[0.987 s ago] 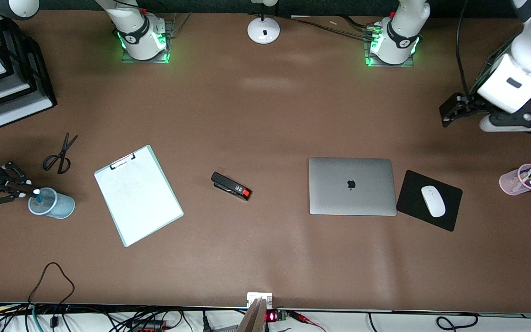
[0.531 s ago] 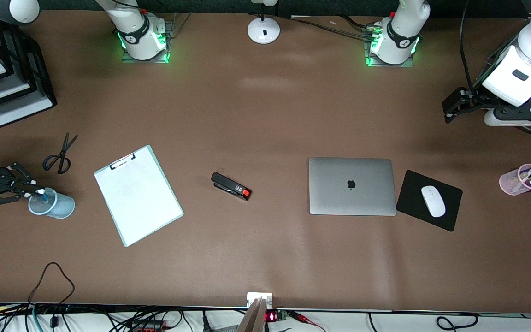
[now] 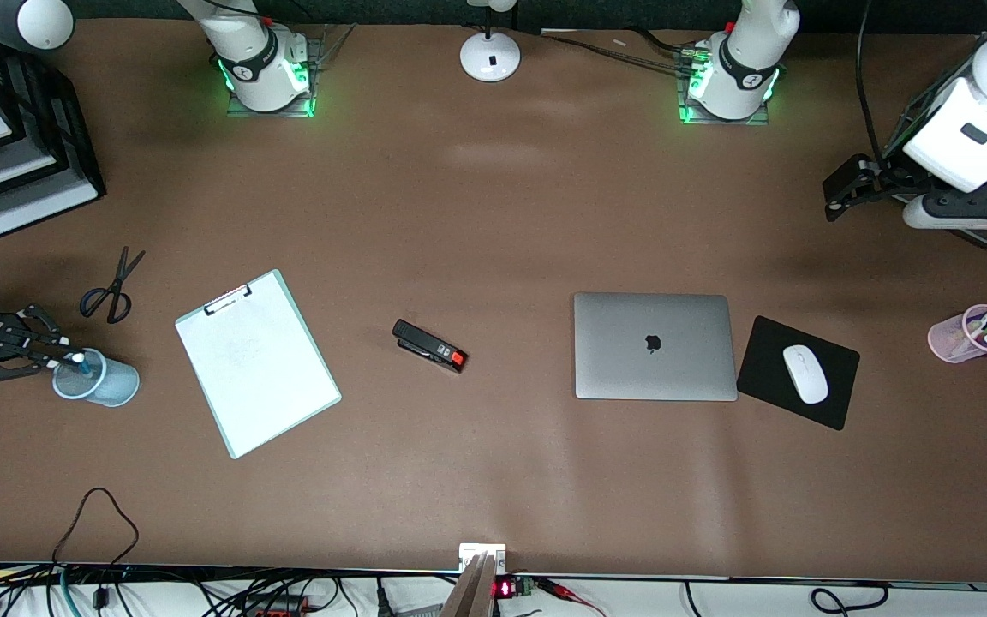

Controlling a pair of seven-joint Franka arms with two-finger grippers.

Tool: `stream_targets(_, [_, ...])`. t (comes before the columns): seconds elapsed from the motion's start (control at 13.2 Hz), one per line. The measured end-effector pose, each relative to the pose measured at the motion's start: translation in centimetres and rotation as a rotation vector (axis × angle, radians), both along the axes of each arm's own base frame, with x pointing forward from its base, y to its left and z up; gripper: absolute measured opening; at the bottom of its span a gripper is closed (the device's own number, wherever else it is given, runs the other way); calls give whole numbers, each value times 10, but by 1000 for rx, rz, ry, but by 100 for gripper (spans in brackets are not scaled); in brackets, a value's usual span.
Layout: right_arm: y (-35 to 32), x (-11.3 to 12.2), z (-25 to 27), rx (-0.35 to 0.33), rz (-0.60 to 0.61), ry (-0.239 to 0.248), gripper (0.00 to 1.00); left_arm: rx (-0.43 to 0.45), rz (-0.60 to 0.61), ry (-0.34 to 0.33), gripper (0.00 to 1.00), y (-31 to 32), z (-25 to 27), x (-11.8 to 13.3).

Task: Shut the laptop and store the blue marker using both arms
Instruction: 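Lower the blue marker into the light-blue mesh cup with the right gripper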

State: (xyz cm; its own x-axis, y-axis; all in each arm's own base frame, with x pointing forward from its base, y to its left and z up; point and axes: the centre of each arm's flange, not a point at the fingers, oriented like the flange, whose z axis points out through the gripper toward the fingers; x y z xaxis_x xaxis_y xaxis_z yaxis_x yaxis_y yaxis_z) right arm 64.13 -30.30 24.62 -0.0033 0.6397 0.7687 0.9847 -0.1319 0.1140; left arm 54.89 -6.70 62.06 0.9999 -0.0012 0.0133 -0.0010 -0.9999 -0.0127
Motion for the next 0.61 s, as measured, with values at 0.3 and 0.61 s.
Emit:
stream_targets(0.3, [-2,1,-11,-3,-19,2,18,-21,-3,5,100,10,4,-4])
stream_targets(0.61, [-1,0,-23,8,-26,12,18,-20,-9,8,100,7,6,-8])
